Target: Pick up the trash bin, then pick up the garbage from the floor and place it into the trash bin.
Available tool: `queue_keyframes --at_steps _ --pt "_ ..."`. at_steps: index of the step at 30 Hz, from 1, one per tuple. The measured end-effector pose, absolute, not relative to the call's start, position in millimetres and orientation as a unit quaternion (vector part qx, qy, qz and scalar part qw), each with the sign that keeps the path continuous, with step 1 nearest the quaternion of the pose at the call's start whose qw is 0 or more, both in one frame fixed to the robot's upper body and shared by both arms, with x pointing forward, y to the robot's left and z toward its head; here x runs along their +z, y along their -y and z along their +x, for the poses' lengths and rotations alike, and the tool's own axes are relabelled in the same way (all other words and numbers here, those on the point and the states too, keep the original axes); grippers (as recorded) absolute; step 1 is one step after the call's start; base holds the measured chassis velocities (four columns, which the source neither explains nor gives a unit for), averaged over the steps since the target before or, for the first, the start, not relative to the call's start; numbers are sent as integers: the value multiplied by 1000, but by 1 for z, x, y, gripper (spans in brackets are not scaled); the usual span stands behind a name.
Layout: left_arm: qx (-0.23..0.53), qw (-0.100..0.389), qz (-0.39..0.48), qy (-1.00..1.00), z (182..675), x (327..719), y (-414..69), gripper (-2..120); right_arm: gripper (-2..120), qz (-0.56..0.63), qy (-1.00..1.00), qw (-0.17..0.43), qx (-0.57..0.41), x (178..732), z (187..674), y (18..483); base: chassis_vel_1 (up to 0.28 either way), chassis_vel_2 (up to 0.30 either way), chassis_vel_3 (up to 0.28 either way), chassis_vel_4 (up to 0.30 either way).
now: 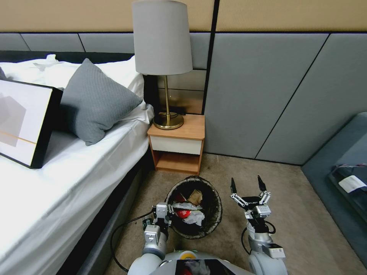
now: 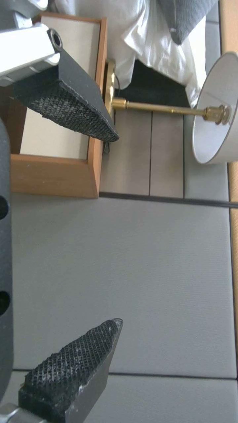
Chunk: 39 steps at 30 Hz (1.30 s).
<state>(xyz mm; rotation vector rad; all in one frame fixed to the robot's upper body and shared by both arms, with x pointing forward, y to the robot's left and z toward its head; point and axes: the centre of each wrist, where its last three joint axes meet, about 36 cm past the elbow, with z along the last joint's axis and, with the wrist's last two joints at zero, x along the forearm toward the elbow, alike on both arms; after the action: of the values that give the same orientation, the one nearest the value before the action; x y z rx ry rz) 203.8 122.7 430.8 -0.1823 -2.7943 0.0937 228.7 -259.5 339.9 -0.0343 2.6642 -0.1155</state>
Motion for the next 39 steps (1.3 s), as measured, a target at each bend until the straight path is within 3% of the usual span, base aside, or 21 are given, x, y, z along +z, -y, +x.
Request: queue_keyframes --at_steps 17,39 --pt "36 166 -64 983 204 433 -123 0 100 -11 -971 235 -51 339 236 266 35 30 33 29" --pt "37 166 -67 983 203 433 -122 0 100 -18 -968 243 -53 346 242 268 115 114 119 117"
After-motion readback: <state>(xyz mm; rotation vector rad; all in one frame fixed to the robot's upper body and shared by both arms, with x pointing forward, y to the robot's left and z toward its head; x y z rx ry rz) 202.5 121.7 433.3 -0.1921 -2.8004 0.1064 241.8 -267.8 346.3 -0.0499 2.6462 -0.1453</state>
